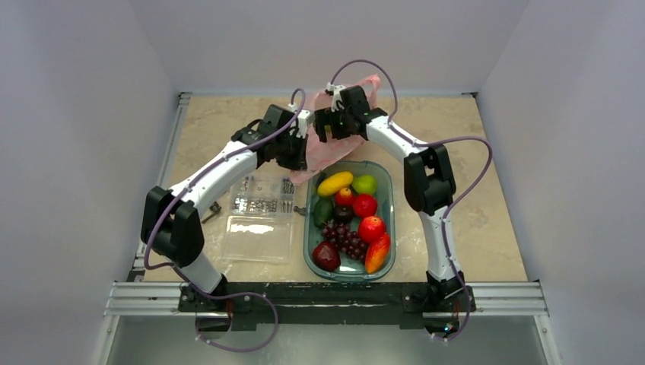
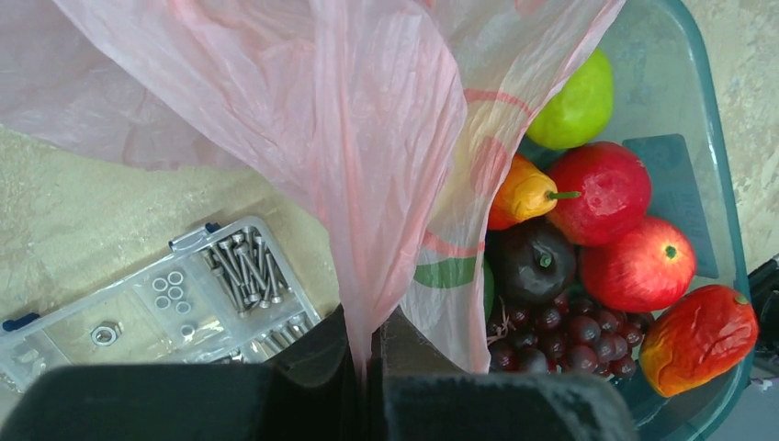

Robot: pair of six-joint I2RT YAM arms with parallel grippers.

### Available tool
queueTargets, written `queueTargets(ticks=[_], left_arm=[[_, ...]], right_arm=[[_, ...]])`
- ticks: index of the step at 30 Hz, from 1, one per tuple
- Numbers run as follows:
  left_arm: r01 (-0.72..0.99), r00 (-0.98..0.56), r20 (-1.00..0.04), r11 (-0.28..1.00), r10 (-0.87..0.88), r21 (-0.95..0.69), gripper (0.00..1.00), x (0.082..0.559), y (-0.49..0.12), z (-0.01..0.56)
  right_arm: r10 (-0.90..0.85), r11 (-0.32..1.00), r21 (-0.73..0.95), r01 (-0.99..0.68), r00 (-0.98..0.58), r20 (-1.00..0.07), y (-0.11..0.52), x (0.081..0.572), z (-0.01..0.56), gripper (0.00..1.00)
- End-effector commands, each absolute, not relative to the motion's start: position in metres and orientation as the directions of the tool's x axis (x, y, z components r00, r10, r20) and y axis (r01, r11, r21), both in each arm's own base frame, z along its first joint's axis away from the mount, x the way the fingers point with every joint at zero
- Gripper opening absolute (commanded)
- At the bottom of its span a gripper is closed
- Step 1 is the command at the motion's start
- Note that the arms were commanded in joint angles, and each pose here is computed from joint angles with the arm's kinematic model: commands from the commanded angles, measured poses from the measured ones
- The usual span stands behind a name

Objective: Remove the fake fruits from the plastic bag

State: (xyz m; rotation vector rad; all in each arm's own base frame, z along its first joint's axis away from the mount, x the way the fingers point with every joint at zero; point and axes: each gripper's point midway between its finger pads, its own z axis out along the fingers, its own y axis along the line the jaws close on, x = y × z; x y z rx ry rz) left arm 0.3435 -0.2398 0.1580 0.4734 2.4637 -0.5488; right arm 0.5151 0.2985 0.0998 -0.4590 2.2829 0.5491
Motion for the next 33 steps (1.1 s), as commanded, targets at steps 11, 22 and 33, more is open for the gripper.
queueTargets(ticks=[11, 22, 33], left_arm=[[0.467, -0.747, -0.634, 0.838, 0.201, -0.284, 0.0, 0.335, -0.238, 0.176], [0.463, -0.758, -0.623, 0.833, 0.194, -0.304, 0.0, 0.334, -0.241, 0.175], [0.429, -0.749, -0.632, 0.872, 0.197, -0.236, 0.0, 0.341, -0.228, 0.173]], right_arm=[[-0.413, 0.874, -0.043, -0.484, -0.694, -0.59, 0.292, 0.496, 0.042, 0.96], [-0.289, 0.915, 0.009, -0.404, -0.672, -0.682, 0.299, 0.509, 0.061, 0.37], [-0.105, 0.946, 0.076, -0.316, -0.517, -0.849, 0.293, 0.544, 0.156, 0.03]])
